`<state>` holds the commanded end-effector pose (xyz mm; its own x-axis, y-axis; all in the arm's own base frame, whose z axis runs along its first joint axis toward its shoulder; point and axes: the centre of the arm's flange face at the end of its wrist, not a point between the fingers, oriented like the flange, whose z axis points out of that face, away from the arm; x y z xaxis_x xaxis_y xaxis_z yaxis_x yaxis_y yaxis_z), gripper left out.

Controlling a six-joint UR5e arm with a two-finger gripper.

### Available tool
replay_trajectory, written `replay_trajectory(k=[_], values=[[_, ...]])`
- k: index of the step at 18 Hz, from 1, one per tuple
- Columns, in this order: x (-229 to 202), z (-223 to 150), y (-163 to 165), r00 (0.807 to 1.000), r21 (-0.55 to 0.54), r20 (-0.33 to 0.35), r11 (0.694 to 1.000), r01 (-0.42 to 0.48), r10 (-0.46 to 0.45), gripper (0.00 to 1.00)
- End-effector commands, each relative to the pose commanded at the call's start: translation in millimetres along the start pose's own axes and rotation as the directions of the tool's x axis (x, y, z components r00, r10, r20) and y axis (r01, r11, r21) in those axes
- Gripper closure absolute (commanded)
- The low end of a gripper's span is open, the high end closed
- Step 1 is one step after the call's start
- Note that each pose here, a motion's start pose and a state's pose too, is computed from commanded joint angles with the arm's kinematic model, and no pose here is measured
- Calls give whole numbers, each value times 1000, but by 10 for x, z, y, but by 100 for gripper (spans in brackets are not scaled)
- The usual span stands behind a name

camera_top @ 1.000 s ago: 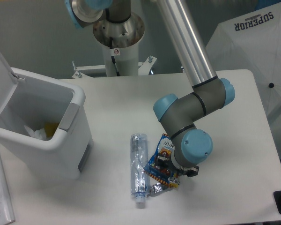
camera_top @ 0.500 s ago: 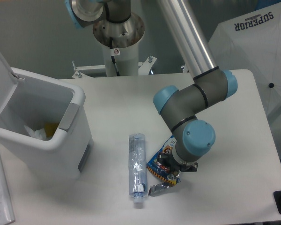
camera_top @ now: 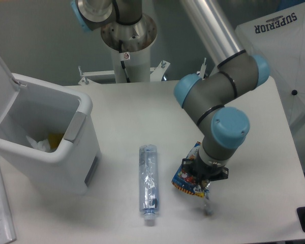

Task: Place the trash in the trash can
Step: 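Close the gripper on the snack bag's edge, then lift the snack bag and carry it over the white bin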

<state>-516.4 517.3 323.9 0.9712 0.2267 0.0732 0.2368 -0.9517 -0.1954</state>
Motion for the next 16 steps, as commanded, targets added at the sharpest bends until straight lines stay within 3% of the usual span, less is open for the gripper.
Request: replay_trajectory(k=[3, 9, 16], values=[[1, -408, -24, 999, 57, 32, 998, -1, -1, 100], [232, -1254, -16, 1000, 235, 12, 972, -13, 11, 100], [787, -2114, -40, 998, 421, -35, 907, -32, 51, 100]])
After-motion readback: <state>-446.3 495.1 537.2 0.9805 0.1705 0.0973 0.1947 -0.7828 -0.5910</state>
